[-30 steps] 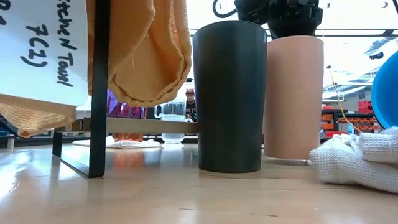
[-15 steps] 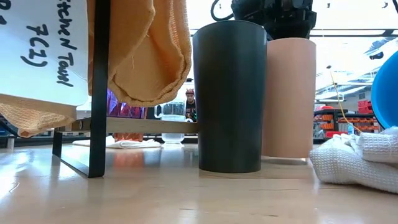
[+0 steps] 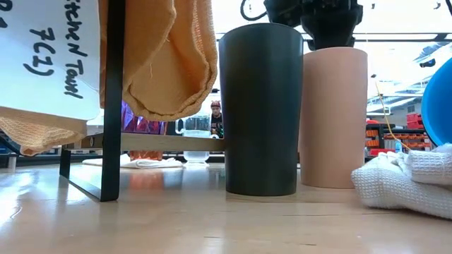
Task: Stack small to large cups/mugs on shelf
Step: Put the black cup on the shelf
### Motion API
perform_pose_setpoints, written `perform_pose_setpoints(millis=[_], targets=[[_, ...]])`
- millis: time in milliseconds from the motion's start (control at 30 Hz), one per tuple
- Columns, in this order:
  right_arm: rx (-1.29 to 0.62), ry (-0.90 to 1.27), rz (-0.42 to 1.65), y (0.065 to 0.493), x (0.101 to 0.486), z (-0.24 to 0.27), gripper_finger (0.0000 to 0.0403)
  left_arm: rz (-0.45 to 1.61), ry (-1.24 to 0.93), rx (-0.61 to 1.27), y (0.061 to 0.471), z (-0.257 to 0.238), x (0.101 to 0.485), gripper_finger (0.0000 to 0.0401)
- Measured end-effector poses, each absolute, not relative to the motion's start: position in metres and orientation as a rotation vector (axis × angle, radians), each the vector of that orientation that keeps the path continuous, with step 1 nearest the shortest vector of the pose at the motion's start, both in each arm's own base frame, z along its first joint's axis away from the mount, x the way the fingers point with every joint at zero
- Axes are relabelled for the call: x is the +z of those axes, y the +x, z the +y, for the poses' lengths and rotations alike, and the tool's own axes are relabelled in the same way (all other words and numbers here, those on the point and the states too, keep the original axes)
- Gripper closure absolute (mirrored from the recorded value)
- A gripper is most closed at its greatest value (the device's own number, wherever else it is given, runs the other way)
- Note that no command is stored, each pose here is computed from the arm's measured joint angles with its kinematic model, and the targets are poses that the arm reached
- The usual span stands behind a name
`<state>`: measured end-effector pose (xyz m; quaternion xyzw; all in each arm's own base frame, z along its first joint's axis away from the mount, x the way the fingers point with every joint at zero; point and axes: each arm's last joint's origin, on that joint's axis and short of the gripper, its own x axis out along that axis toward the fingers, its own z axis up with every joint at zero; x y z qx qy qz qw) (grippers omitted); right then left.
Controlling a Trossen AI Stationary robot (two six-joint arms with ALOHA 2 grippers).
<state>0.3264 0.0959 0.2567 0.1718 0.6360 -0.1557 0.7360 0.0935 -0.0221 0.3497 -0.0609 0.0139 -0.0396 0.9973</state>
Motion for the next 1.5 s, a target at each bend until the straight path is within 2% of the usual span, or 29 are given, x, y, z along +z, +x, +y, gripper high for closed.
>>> perform_pose_setpoints(millis=[200,367,467,700,1100,1500], targets=[[-0.296,0.384,1.364,0.325,0.293,0.096,0.0297,0.028,-0.122,-0.079,0.093,-0.022,0.35,0.0328],[-0.099,0.384,1.185,0.338,0.33,0.105,0.0297,0.028,-0.12,-0.079,0.093,-0.022,0.35,0.0334],[-0.01,0.363,1.14,0.342,0.335,0.107,0.0295,0.028,-0.118,-0.079,0.093,-0.022,0.35,0.0334],[0.075,0.256,1.141,0.357,0.321,0.104,0.0284,0.028,-0.114,-0.079,0.093,-0.022,0.35,0.0326],[0.15,0.2,1.231,0.384,0.279,0.102,0.0253,0.029,-0.113,-0.079,0.093,-0.022,0.35,0.0327],[0.152,0.19,1.255,0.396,0.259,0.105,0.0253,0.028,-0.113,-0.08,0.093,-0.022,0.35,0.0321]])
